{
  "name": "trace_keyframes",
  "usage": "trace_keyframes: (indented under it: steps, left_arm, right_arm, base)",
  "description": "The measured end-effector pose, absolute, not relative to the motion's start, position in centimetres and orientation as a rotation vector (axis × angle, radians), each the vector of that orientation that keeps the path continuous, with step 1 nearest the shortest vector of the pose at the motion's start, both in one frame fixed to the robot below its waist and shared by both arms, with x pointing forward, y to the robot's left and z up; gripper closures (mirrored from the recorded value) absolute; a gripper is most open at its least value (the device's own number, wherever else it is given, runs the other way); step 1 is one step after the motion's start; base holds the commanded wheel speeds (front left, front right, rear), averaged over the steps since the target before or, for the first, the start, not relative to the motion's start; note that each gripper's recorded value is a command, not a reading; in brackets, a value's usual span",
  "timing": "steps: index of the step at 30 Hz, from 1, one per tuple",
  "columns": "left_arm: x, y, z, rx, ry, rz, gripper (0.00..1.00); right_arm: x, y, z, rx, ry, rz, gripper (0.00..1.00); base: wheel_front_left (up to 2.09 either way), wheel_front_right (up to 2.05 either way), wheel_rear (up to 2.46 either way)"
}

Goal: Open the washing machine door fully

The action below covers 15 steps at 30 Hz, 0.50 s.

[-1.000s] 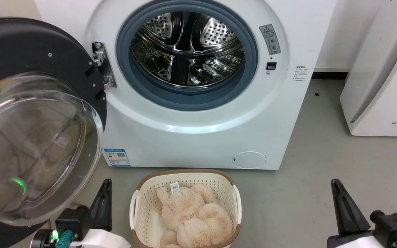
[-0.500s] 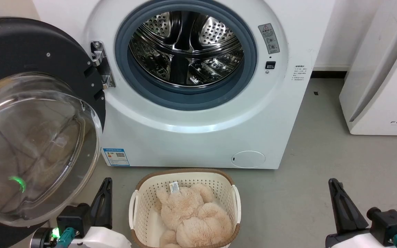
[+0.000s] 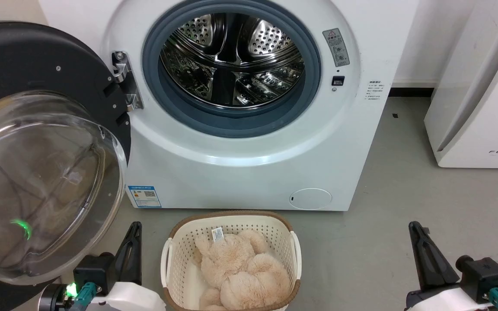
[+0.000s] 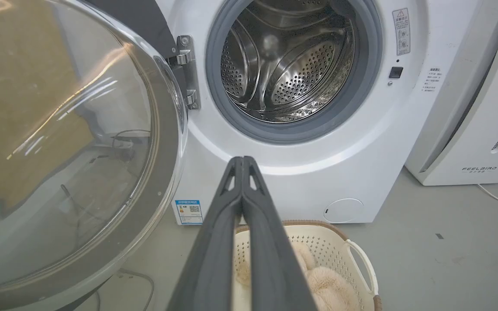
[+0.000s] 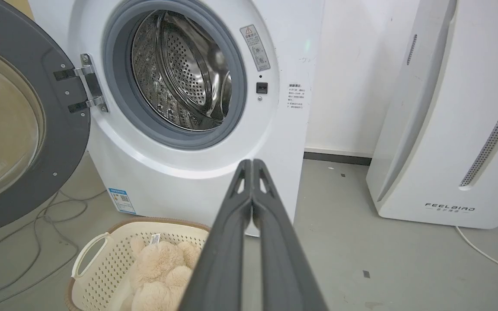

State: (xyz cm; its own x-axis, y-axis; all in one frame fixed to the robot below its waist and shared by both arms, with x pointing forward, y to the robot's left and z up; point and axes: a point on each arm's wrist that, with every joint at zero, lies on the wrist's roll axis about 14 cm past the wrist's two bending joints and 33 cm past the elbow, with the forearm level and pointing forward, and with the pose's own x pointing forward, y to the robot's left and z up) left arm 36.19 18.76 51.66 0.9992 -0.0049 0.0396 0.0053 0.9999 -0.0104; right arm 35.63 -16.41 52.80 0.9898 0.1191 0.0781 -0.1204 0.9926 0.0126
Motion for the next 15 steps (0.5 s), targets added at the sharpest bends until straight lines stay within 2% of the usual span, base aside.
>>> trace_keyframes:
  steps: [15]
  left_arm:
    - [36.38, 18.42, 51.78, 0.002, -0.026, -0.008, 1.0]
  right_arm:
    - [35.87, -16.32, 52.55, 0.0, -0.052, 0.123, 1.0]
  base:
    - [0.0, 0.0, 0.0]
